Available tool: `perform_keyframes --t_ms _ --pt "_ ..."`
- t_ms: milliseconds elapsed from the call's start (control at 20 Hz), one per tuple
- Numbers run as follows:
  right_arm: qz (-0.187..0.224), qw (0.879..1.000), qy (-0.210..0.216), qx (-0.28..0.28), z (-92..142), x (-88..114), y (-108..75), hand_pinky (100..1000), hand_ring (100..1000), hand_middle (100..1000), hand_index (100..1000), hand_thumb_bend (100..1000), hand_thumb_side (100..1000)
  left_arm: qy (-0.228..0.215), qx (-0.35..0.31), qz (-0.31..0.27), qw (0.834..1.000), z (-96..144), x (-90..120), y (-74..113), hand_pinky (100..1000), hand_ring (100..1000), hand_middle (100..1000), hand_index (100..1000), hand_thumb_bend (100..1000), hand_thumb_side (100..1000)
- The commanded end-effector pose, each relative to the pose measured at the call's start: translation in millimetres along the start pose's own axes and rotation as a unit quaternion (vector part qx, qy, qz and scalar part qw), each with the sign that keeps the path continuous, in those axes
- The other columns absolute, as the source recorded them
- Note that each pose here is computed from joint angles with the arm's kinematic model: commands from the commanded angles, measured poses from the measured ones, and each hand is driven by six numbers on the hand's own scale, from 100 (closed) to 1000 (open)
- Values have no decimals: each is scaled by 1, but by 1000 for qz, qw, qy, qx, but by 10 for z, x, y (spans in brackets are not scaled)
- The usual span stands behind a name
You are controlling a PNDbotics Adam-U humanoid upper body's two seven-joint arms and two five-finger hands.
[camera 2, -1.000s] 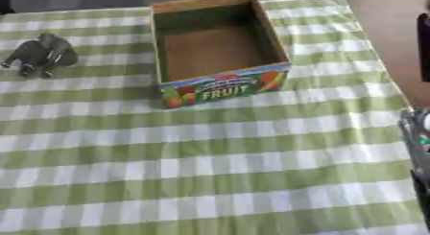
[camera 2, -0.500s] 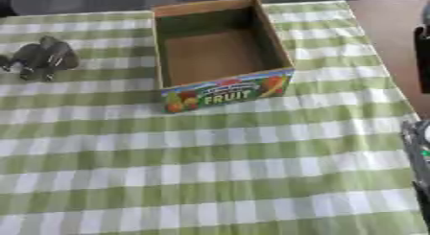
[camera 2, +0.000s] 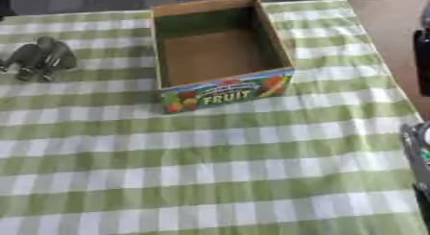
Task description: Pick up objects on the table and place them in the box.
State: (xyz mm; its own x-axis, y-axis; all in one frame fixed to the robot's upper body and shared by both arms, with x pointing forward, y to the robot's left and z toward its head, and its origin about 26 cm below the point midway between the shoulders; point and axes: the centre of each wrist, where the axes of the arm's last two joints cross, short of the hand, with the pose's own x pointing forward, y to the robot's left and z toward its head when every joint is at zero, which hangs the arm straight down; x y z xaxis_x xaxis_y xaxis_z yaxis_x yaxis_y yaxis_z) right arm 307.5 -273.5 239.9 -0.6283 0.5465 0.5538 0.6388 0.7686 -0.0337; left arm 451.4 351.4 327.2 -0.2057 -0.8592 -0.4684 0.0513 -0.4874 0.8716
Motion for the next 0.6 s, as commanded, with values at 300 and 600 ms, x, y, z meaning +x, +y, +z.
perform_keyframes --t_ms 300,600 --pt "-8 1000 -11 -4 -51 72 -8 819 617 682 811 100 673 14 -22 3 1000 -56 -27 49 975 860 816 994 369 290" --pt "-10 1000 -10 -4 -50 77 1 819 616 681 809 100 672 33 -45 6 998 -118 -23 -44 973 855 810 986 351 283"
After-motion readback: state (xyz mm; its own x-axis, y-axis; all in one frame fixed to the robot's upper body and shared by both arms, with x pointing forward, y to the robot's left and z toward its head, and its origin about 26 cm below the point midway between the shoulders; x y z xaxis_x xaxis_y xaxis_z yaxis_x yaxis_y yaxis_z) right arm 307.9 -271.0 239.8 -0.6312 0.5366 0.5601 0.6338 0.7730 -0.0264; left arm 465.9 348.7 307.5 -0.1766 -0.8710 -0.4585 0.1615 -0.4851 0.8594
